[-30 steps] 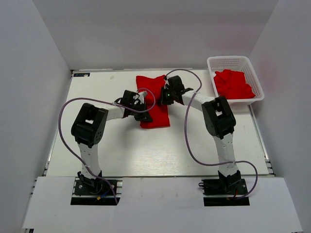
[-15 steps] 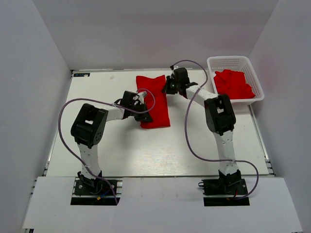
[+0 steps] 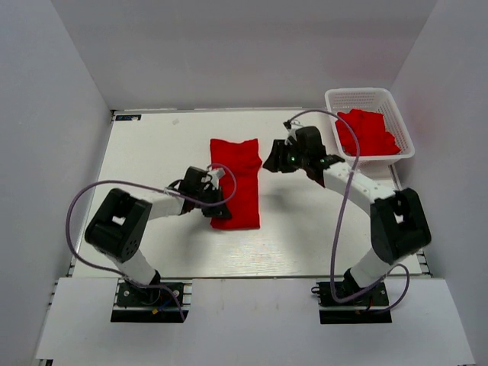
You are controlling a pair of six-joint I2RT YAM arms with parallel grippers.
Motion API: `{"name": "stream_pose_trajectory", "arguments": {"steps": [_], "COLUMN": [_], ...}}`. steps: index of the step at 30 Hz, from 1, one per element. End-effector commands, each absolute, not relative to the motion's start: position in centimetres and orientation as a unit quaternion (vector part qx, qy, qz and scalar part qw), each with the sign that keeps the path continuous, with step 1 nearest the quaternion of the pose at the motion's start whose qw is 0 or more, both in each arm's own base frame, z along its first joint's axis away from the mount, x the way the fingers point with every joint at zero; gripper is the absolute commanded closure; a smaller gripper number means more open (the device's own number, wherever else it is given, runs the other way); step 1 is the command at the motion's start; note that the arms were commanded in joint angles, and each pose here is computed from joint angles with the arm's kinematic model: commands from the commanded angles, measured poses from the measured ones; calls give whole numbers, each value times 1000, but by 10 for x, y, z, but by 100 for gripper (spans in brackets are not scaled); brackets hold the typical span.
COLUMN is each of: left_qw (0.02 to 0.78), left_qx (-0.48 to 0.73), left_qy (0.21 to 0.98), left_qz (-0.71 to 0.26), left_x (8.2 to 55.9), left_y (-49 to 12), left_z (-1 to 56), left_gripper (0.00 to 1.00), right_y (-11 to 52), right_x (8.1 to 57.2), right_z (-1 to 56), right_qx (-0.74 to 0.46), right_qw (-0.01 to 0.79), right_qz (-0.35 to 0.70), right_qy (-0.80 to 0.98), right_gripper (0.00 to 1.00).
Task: Fold and stack the t-shirts
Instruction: Fold the folded rectangular tshirt in 1/3 of the way
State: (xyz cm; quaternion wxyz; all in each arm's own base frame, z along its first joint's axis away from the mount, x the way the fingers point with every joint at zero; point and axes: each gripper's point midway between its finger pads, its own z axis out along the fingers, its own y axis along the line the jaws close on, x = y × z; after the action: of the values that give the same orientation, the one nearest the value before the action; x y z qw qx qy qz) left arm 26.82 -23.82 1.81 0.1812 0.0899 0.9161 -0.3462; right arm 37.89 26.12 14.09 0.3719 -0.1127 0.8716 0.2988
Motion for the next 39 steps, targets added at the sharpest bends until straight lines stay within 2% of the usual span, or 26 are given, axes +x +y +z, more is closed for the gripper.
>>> {"name": "stream_pose_trajectory", "arguments": {"steps": [1, 3, 4, 6, 7, 8, 9, 10, 11, 14, 18, 21, 29, 39], "left_qw": [138, 143, 146, 181, 185, 223, 221, 237, 248, 271, 234, 197, 217, 204], "left_qx": [76, 78, 72, 76, 74, 79, 74, 75, 72, 43, -14, -27, -13, -3], "left_qy": [933, 931, 932, 927, 928, 920, 925, 920, 919, 918, 944, 953, 932, 937], "left_qz": [-323, -327, -323, -319, -313, -313, -301, -304, -299, -286, -230, -229, -289, -283], "left_x": [220, 209, 209, 213, 211, 224, 221, 228, 230, 226, 203, 181, 185, 188], "left_y": [-226, -228, -226, -224, -221, -222, -216, -218, -216, -203, -171, -164, -183, -186], "left_z": [13, 22, 27, 48, 52, 74, 78, 94, 102, 121, 84, 52, 44, 30], "left_gripper": [100, 100, 100, 100, 99, 95, 90, 74, 66, 48, 42, 42, 41, 42], "right_y": [259, 263, 264, 265, 267, 264, 270, 270, 267, 268, 267, 275, 289, 301], "right_x": [347, 328, 317, 295, 284, 271, 260, 248, 239, 214, 193, 181, 173, 170], "right_z": [142, 143, 142, 132, 128, 121, 119, 119, 110, 97, 75, 63, 39, 19], "right_qx": [-117, -125, -132, -141, -145, -145, -154, -154, -150, -154, -151, -167, -187, -192], "right_qw": [373, 361, 355, 326, 316, 296, 286, 281, 269, 245, 214, 189, 154, 132], "right_qz": [317, 334, 339, 341, 345, 345, 351, 358, 357, 357, 347, 344, 331, 313], "right_qy": [864, 862, 861, 870, 872, 879, 878, 877, 882, 888, 901, 904, 912, 921], "right_gripper": [47, 47, 44, 42, 37, 36, 36, 32, 31, 30, 25, 22, 20, 34]}}
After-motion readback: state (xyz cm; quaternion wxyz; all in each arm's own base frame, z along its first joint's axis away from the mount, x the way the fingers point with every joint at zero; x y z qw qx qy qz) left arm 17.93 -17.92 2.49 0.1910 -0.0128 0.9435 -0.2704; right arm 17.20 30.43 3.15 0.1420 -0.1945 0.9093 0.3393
